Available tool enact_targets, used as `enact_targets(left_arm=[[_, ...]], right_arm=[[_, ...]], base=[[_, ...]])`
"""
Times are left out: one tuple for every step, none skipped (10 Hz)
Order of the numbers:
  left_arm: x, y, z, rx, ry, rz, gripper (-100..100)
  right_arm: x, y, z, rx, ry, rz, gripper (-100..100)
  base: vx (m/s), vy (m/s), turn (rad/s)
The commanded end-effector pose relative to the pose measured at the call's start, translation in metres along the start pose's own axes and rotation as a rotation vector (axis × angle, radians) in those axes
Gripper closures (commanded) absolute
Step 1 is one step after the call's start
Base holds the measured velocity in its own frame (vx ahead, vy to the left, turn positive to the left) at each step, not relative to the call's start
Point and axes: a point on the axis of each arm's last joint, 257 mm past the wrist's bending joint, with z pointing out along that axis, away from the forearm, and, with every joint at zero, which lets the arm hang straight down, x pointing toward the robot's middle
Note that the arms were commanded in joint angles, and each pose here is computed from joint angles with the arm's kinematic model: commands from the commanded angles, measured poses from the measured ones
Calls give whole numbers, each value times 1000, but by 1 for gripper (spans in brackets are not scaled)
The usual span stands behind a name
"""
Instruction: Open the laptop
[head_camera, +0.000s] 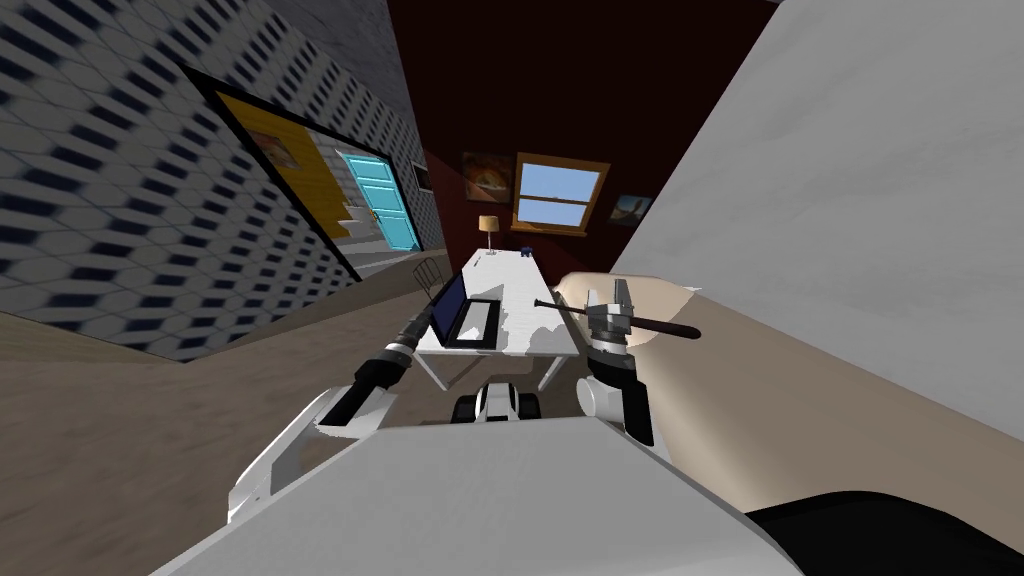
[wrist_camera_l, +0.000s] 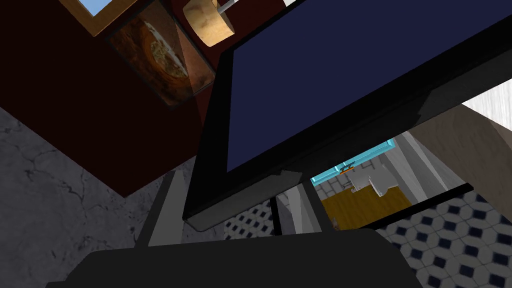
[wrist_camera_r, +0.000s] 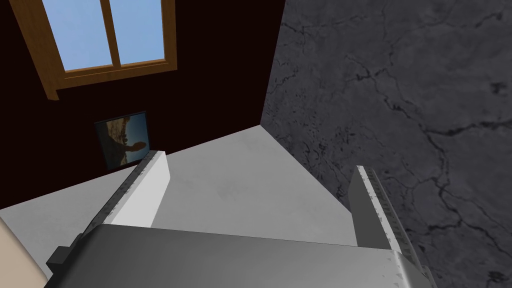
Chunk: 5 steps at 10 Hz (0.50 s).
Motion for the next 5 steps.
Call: enact_targets(left_arm=[[-4, 7, -1, -6, 2, 115, 100], [-7, 11, 0, -6, 2, 194, 100], [-9, 12, 0, -7, 2, 233, 100], [-10, 14, 0, -7, 2, 272, 100], [-14, 17, 0, -7, 3, 351, 100]], right_arm=[[0, 0, 0, 0, 0, 0, 0], [0, 0, 0, 0, 0, 0, 0], [0, 0, 0, 0, 0, 0, 0], [0, 0, 0, 0, 0, 0, 0], [0, 0, 0, 0, 0, 0, 0]], base=[[-7, -151, 3], [-17, -174, -14], [-28, -154, -16], [-25, -111, -18], [-22, -122, -35]])
